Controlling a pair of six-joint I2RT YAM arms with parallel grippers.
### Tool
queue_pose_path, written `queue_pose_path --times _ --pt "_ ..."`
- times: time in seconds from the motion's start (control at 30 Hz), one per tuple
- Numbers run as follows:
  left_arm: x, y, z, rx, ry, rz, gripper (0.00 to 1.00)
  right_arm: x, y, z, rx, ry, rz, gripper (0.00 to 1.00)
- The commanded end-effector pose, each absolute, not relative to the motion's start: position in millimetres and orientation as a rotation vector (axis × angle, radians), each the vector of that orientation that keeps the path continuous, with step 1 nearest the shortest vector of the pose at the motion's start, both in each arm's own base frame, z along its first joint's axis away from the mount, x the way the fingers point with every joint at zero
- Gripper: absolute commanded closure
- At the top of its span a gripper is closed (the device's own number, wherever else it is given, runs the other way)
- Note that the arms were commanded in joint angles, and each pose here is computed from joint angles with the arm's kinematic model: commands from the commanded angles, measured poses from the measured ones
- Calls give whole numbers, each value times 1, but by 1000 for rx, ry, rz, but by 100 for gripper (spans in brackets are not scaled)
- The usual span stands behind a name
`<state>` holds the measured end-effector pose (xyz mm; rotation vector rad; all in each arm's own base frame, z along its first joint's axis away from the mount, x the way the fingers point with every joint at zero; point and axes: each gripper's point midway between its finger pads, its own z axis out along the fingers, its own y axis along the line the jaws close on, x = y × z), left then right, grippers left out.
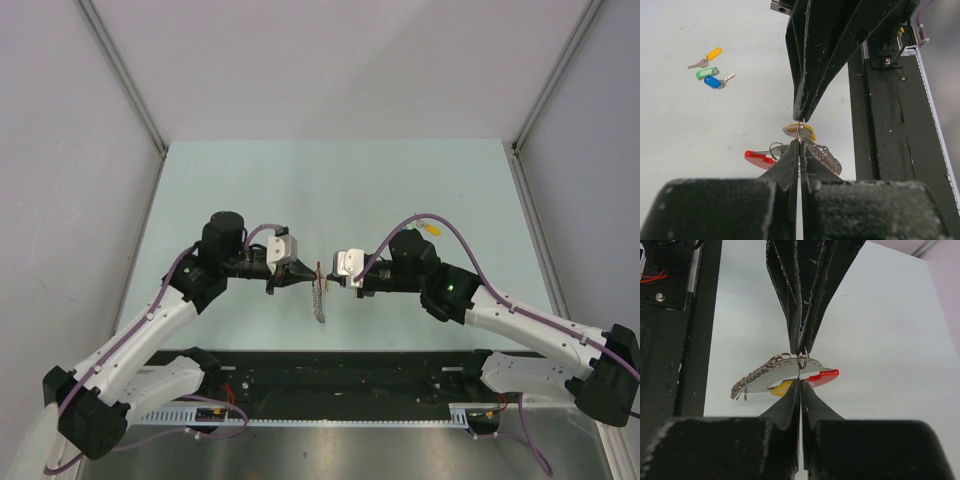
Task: Put the keys on the keyring
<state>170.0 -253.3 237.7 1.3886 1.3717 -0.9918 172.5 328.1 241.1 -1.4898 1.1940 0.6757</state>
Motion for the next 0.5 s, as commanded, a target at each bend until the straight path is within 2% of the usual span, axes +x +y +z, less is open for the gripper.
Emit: queue_pose_path --times 0.0,0.47 --pt "163 -258 265 1433 1237 -1007 100 178 336 273 -1432 1130 663 100" --pt "165 -258 263 1428 1250 -992 100 178 330 278 -1417 1133 646 100"
